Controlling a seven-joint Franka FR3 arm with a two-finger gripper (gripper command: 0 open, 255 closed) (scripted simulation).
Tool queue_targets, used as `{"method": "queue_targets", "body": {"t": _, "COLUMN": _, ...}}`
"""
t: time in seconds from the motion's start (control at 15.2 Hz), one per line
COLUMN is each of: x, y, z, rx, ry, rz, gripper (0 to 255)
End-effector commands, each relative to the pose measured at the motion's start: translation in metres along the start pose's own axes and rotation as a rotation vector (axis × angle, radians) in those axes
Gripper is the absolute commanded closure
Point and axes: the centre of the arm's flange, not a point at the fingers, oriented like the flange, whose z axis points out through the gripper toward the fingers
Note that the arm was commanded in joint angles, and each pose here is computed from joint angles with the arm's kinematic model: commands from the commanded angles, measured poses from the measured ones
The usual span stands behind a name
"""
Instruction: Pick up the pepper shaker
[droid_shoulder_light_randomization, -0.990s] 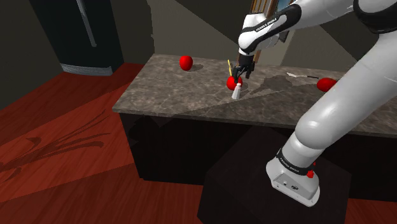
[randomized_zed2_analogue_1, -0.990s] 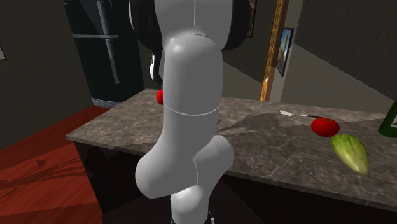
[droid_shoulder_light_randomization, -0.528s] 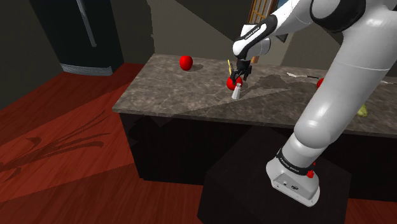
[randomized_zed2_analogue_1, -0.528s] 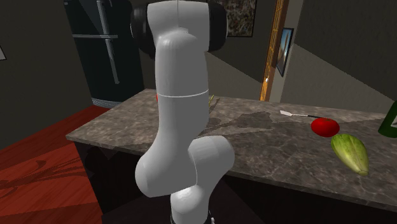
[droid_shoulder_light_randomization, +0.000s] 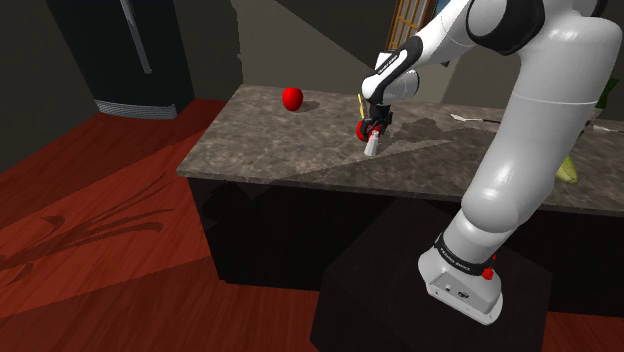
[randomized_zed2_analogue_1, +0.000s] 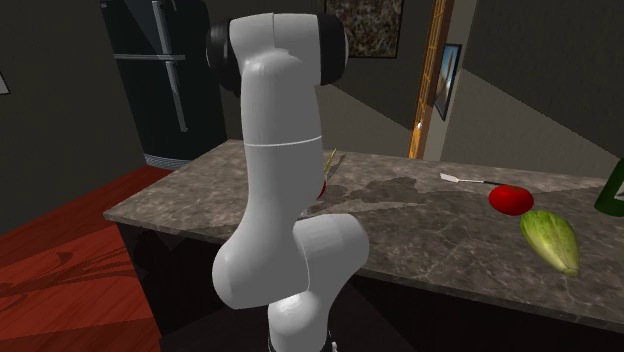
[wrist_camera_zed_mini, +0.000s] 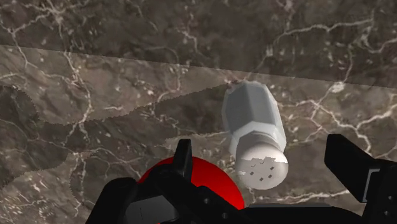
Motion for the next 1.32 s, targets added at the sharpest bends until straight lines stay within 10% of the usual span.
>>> {"method": "queue_targets", "body": {"t": 0.0, "x": 0.000, "y": -0.001, "z": 0.004, "rx": 0.000, "ry": 0.000, "rz": 0.000, "gripper": 0}}
{"method": "queue_targets", "body": {"t": 0.07, "x": 0.000, "y": -0.001, "z": 0.004, "rx": 0.000, "ry": 0.000, "rz": 0.000, "gripper": 255}}
{"method": "queue_targets", "body": {"t": 1.25, "x": 0.001, "y": 0.004, "z": -0.043, "rx": 0.000, "ry": 0.000, "rz": 0.000, "gripper": 255}}
